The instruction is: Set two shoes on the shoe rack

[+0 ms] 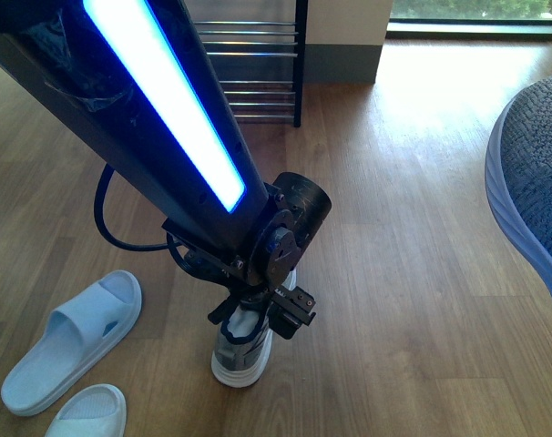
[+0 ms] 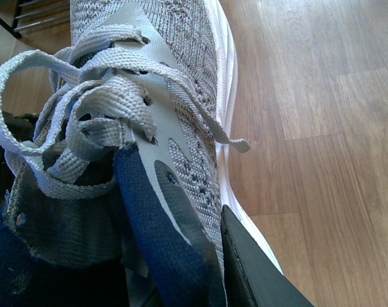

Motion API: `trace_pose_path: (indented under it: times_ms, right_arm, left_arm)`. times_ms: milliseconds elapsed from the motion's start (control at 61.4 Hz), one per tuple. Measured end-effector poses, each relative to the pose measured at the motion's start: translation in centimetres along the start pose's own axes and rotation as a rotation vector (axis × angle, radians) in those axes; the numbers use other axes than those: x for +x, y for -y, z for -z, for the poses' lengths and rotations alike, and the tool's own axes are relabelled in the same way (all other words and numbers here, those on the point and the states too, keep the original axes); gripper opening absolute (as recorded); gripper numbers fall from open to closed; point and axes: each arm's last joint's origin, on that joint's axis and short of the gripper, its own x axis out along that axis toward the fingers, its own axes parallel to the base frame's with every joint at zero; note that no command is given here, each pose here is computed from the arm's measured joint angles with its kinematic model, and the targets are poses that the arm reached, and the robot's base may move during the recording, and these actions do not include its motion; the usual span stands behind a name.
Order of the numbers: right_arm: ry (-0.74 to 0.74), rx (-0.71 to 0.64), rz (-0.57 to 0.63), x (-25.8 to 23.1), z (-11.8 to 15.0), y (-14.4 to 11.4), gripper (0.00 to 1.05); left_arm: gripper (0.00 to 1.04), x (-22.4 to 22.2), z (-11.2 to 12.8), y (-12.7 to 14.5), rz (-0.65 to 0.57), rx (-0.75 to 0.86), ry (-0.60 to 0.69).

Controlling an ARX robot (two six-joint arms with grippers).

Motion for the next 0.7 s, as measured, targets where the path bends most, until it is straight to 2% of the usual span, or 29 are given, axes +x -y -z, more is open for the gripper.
trace_pose_path:
  times_ms: [342, 700]
  right_arm:
    - [0.0, 0.0, 0.0, 0.0, 0.0, 0.0, 0.01]
    - [0.0, 0.0, 0.0, 0.0, 0.0, 0.0, 0.01]
  left_arm:
    - [0.95, 1.9, 1.0, 0.0, -0.098, -0.029, -0.046]
    - [0.95, 0.5, 1.6, 0.2, -0.039, -0.06, -0.042]
